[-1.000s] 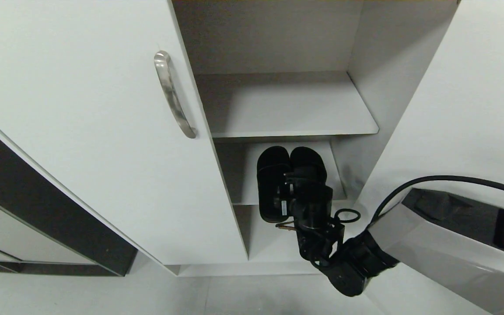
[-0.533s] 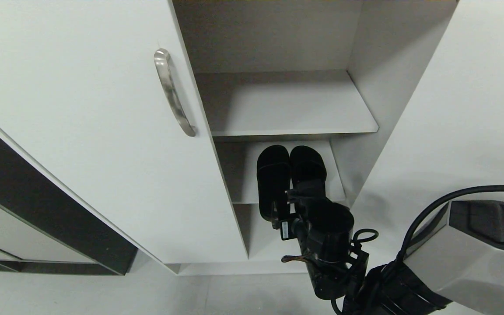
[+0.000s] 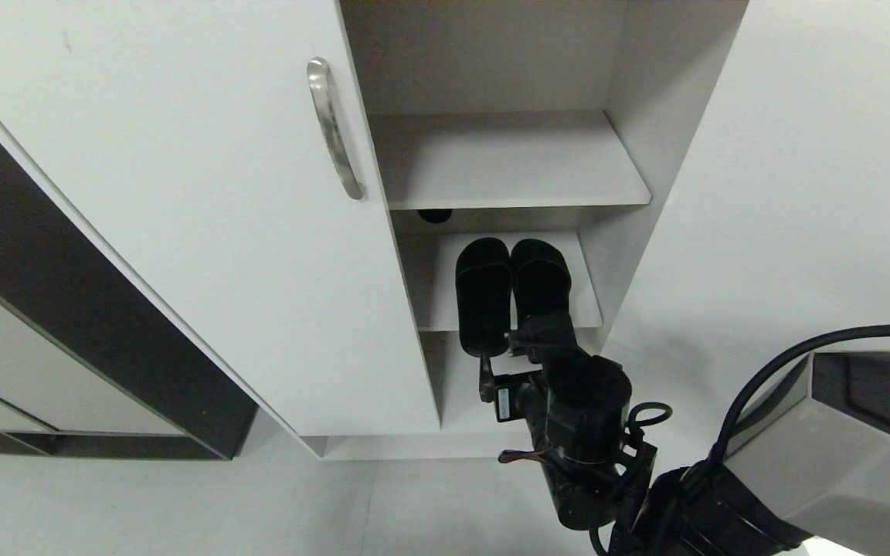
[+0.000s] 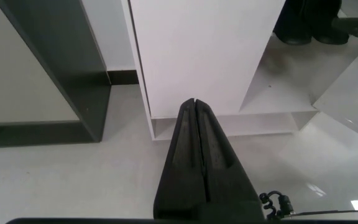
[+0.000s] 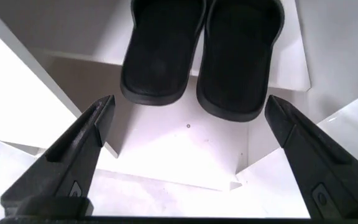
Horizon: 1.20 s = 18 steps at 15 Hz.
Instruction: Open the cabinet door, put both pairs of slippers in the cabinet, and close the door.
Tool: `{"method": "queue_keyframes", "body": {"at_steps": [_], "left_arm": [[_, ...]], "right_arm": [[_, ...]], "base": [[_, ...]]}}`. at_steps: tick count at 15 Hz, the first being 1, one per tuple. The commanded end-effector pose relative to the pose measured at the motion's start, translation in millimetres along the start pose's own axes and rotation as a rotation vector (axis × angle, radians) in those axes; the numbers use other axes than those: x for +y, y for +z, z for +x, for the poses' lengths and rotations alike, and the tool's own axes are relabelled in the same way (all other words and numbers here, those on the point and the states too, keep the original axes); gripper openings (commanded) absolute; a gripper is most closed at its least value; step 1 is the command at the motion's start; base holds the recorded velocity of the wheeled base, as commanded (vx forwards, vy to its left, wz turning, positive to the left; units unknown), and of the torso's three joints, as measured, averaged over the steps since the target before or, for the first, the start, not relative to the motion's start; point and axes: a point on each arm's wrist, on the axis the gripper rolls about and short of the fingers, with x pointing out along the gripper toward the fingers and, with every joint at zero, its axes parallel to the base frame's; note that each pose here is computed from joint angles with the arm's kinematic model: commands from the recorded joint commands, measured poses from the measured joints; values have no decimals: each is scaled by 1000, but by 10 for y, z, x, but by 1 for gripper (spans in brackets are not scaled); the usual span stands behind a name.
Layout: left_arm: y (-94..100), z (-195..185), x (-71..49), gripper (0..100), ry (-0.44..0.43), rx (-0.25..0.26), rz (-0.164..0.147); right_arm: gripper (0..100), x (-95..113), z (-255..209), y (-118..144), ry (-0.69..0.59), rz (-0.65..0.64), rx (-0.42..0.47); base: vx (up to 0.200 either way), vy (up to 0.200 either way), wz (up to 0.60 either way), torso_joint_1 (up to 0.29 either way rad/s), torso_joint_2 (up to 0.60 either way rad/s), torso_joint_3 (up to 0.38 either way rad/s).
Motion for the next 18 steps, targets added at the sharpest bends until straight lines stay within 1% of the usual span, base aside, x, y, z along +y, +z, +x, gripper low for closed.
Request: {"method": "queue_keyframes", "body": {"at_steps": [1,5,11,13,16,17,18], "left_arm": [[0,1,0,0,0,1,0],[0,1,0,0,0,1,0],[0,1,0,0,0,1,0],[0,1,0,0,0,1,0],[0,1,0,0,0,1,0],[0,1,0,0,0,1,0],[0,1,0,0,0,1,2]], "right_arm": [[100,-3,-4,11,0,1,-2],[100,1,-9,16,2,1,-2],[100,-9,-18,-5,-1,-7,5],[100,-19,-57,-43,5,-33,18],[100,-22,-102,-18,18,-39,19],[100,-26,-108,-13,22,-39,19],[100,-72,-168,11,78,-42,23]], "base": [[0,0,0,0,0,0],[0,0,0,2,2,66],[0,0,0,2,3,196],[0,0,0,2,5,198],[0,0,0,2,6,212],[0,0,0,2,2,207],[0,0,0,2,7,203]]}}
